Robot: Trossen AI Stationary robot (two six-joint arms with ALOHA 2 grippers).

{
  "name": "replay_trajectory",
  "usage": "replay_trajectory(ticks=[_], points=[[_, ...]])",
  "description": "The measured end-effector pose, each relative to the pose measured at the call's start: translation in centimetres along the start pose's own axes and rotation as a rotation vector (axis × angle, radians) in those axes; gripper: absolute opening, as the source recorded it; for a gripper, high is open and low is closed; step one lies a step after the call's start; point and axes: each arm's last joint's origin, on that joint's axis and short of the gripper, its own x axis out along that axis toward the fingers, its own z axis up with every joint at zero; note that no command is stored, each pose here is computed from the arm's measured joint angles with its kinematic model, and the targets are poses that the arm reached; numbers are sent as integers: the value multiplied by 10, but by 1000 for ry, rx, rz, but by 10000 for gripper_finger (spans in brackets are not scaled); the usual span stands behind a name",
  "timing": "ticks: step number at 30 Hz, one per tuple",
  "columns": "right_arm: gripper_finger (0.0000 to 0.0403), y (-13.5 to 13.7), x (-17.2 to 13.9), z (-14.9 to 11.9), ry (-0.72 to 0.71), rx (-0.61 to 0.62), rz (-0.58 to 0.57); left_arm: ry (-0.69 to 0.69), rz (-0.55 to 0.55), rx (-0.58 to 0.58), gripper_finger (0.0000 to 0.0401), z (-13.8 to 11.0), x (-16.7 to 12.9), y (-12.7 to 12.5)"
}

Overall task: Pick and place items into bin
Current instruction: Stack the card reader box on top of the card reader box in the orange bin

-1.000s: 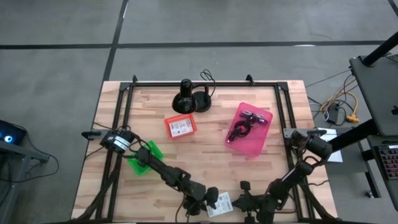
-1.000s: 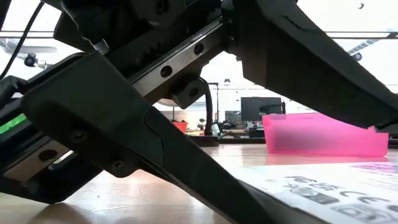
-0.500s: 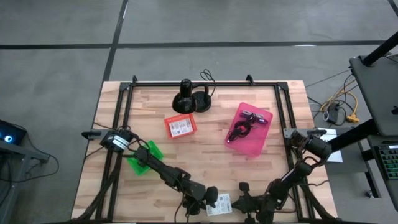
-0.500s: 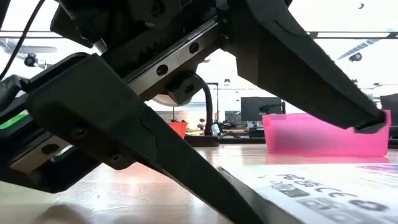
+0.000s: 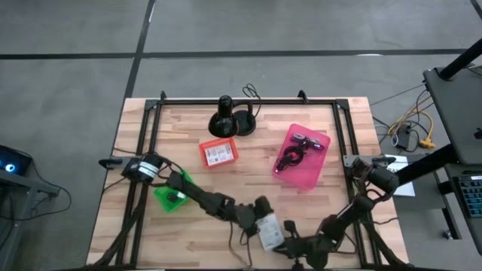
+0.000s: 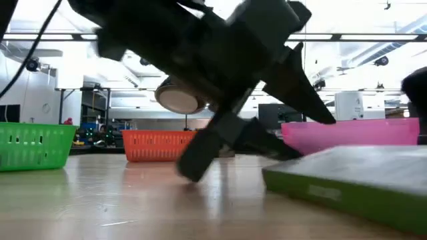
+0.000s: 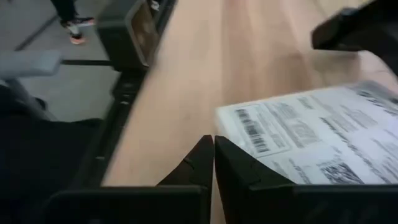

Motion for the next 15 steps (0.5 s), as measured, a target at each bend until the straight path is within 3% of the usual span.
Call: replay_trajectory(ticks=[15], points=[[9, -2, 1, 1, 1, -22, -10, -14, -17, -6, 208, -1, 0, -1]])
